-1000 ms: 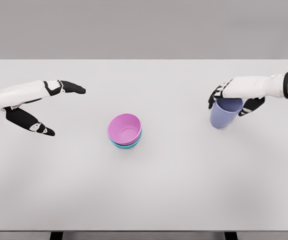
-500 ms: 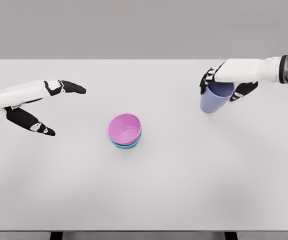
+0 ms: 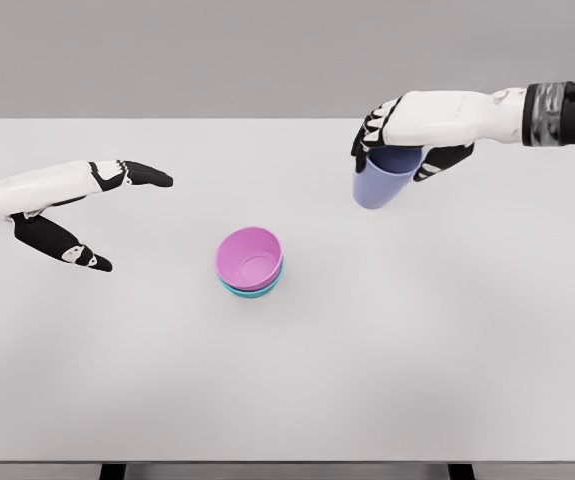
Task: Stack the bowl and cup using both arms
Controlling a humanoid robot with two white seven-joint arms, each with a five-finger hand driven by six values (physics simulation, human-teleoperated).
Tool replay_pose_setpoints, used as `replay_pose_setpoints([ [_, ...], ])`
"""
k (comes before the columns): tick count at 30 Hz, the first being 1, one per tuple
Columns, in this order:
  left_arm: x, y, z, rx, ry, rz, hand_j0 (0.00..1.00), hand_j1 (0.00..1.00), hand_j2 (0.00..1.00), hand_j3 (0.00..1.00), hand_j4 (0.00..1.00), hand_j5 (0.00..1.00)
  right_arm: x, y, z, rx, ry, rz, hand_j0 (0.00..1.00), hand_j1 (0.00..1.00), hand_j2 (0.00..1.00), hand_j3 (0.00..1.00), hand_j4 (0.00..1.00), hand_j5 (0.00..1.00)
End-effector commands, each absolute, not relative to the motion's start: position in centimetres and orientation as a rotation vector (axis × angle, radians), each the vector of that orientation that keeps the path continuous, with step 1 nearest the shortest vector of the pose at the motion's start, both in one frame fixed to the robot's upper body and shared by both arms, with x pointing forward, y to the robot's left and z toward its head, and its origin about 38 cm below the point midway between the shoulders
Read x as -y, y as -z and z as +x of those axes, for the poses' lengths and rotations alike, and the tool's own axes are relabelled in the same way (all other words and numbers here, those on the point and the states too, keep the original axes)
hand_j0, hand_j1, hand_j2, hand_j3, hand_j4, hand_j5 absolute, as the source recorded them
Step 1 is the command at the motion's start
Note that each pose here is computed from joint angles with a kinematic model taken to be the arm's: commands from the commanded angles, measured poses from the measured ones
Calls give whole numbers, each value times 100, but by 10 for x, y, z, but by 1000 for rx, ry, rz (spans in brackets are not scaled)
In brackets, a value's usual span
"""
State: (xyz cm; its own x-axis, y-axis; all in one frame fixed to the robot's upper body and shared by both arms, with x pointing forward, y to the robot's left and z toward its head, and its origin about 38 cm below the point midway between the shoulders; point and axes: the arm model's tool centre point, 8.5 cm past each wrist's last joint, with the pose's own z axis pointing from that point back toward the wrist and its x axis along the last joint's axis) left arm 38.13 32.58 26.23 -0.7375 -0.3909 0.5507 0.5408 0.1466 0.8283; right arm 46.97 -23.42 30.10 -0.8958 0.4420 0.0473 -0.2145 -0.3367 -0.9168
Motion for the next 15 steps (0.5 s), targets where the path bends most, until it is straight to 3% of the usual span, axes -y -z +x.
replay_pose_setpoints([
  [1, -326, -263, 382, 1724, 1670, -148, 100, 100, 100, 100, 100, 100, 219, -303, 467, 1546, -2274, -267, 60, 60, 60, 60, 60, 60],
  [15, -326, -263, 382, 1725, 1669, -150, 100, 100, 100, 100, 100, 100, 129, -312, 425, 1763, -2424, -88, 60, 60, 60, 60, 60, 60],
])
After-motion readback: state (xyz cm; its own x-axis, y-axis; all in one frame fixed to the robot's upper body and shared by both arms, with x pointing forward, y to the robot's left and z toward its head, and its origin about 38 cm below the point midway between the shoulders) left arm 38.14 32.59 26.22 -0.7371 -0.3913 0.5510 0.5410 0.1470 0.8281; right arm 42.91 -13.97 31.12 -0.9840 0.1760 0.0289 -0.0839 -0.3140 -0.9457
